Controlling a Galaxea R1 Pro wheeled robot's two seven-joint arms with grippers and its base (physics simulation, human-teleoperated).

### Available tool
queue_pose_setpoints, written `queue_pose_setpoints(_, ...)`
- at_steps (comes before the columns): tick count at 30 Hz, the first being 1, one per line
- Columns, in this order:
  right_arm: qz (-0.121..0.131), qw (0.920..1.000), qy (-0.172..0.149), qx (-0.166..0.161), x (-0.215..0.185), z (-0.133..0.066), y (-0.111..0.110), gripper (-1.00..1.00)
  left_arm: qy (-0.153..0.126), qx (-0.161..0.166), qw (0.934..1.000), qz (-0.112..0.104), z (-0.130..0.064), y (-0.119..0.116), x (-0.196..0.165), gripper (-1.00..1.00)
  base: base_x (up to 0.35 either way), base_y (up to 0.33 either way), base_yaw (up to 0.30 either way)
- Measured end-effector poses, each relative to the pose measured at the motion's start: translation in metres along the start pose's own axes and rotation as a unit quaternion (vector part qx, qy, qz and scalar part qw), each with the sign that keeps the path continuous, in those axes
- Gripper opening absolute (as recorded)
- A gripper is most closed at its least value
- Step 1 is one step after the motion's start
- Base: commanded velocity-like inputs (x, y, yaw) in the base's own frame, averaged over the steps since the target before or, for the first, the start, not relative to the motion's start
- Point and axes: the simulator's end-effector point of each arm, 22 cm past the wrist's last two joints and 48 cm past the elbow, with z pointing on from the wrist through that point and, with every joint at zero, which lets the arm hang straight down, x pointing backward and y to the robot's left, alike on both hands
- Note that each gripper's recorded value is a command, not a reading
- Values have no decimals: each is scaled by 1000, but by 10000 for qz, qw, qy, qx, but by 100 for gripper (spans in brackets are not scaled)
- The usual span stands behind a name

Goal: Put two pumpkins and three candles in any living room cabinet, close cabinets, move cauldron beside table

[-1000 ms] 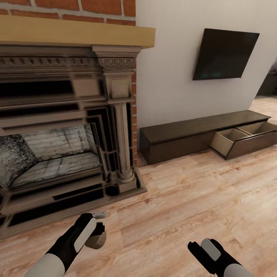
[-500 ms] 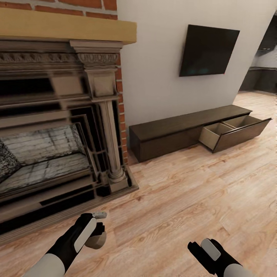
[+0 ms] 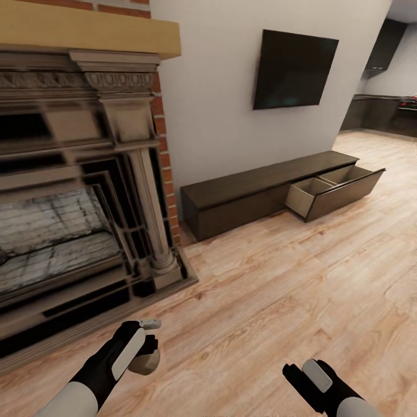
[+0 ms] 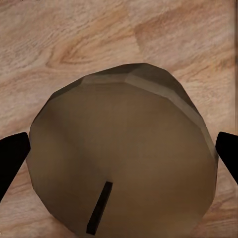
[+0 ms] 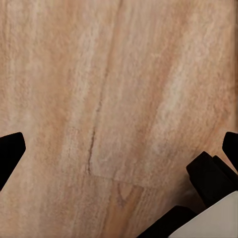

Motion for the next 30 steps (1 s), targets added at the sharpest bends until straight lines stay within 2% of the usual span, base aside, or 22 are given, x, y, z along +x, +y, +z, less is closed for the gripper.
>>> queue_pose_setpoints(4,-2,10000,18,21,1,2,-2,100,23,-1,10000,34,2,-1,2,-100,110,-62,-160)
queue_pose_setpoints(9,8,10000,48,60,4,4,-4,100,-23,-26,9996,270,4,-9,6,-100,245,-114,-160)
queue_pose_setpoints(15,8,9999,80,91,6,7,-7,100,-6,-33,9995,299,8,-10,8,-100,279,-140,-160)
queue_pose_setpoints(20,124,9998,149,64,9,9,-7,100,27,-40,9995,308,10,-9,11,-100,280,-205,-155)
queue_pose_setpoints(25,165,9997,180,55,11,10,-6,100,38,-41,9995,305,12,-9,11,-100,242,-221,-42)
queue_pose_setpoints(30,167,9997,189,49,12,10,-6,100,42,-46,9995,308,12,-9,11,-100,69,-66,-4)
